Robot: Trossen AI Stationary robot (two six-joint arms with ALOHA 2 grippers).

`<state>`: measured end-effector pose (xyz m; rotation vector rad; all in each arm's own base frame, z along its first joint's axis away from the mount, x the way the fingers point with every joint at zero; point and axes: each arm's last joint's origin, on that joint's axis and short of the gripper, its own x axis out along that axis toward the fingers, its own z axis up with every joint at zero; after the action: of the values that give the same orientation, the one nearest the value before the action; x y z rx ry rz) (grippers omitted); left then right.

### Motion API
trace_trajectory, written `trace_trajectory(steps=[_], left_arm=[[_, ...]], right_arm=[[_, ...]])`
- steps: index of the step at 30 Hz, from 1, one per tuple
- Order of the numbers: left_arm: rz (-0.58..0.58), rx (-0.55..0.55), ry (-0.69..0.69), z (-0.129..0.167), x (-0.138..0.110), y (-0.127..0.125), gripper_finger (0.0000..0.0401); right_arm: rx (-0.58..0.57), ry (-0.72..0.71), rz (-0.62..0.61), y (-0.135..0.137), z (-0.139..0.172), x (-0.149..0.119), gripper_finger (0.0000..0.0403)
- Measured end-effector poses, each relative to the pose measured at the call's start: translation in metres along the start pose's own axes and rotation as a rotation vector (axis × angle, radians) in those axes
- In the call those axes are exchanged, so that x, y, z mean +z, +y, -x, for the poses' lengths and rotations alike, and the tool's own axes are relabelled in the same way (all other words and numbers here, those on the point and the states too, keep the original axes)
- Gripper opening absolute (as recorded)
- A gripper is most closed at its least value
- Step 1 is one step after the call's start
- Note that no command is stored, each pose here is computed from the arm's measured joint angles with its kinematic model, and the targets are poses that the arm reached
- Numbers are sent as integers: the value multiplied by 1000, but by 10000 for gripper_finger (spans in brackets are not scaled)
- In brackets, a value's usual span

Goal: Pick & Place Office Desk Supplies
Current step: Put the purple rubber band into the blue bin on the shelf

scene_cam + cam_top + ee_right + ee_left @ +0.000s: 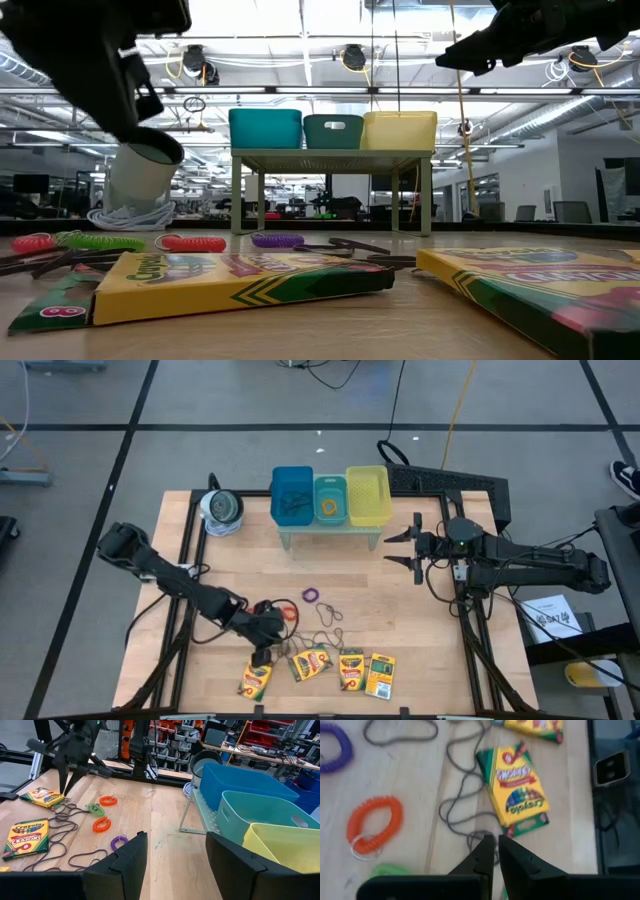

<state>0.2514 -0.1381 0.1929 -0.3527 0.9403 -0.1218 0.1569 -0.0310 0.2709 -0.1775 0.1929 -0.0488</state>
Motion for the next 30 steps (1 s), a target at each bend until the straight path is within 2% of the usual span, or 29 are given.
trace_trajectory(steps=[4, 8, 12, 19, 22, 26, 30], left_arm=[[40, -3, 3, 0, -2, -3, 30], [175, 32, 40, -10, -10, -4, 31], [233, 62, 75, -24, -17, -4, 50], [219, 116, 151, -48, -33, -3, 138], [187, 105, 179, -53, -37, -4, 165], [110, 105, 182, -54, -40, -7, 182], [46, 108, 185, -54, -41, -7, 169]], right_arm=[[0, 0, 0, 0, 0, 0, 194], [0, 0, 1, 0, 0, 0, 194], [0, 0, 4, 0, 0, 0, 194], [0, 0, 0, 0, 0, 0, 194], [0, 0, 0, 0, 0, 0, 194], [0, 0, 0, 0, 0, 0, 194], [0, 0, 0, 0, 0, 0, 194]])
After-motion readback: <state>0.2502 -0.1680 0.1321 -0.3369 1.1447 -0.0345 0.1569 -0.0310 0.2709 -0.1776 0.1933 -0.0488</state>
